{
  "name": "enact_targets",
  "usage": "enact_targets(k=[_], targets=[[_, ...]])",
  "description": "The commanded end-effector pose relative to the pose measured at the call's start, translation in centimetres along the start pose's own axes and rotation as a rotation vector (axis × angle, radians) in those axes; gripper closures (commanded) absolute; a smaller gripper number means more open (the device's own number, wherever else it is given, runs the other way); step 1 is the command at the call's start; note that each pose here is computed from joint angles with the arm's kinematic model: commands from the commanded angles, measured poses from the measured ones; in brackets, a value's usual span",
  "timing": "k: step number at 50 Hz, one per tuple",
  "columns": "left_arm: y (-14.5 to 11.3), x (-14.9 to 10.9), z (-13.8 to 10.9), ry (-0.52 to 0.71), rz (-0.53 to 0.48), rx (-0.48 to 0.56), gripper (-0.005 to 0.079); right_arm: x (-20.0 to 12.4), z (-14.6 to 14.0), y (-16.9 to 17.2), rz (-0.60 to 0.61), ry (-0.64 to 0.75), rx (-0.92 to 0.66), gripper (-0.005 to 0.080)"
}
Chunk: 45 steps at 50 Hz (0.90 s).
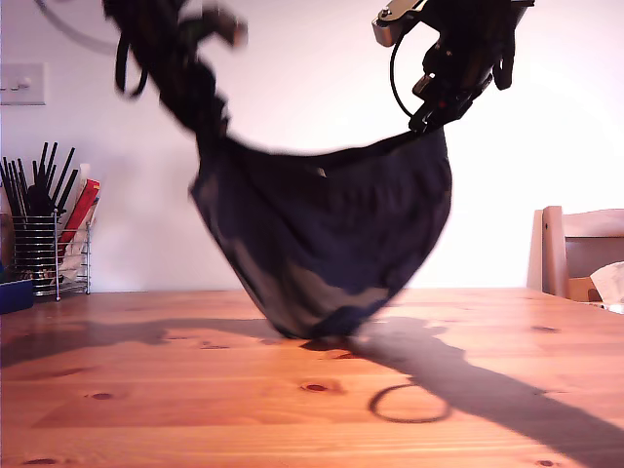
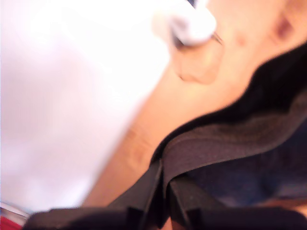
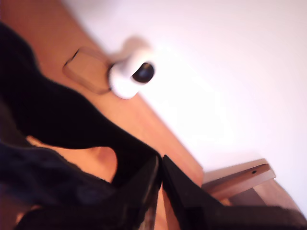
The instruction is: Fold the underwear in front of you. After folding it, place it to the right side.
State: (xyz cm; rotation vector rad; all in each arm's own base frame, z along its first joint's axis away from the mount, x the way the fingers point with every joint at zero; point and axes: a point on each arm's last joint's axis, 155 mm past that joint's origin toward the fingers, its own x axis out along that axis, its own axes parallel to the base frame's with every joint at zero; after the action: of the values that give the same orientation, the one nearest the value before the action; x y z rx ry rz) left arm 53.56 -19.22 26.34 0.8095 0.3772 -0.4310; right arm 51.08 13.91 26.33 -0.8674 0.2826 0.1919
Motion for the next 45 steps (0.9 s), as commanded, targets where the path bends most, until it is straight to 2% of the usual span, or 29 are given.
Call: enact_targets(k=[1,26,35,45], targets=[[0.4,-0.2,-0.1,-0.003,0.012,-0.002,0.0766,-0.5,0.5,-1.3,-0.031,-0.020,0.022,0.0763],[3.6,-0.1,-0.4,-0.054,0.069,-0.037,0.0766,0.0,0.2,-4.9,-0.129,-0.061,0.143,0.0763],[3.8,0.3,-0.9,-0.057,0.058,-0.098,0.0766,1.0,-0.5,-4.0,-0.115,-0.040,0.159,0.0763],[3.0,1.1,-1.8,-0.046,0.017,-0.115,0.0766,1.8,-0.8,-3.1,-0.099,-0.041,0.196,0.0763]])
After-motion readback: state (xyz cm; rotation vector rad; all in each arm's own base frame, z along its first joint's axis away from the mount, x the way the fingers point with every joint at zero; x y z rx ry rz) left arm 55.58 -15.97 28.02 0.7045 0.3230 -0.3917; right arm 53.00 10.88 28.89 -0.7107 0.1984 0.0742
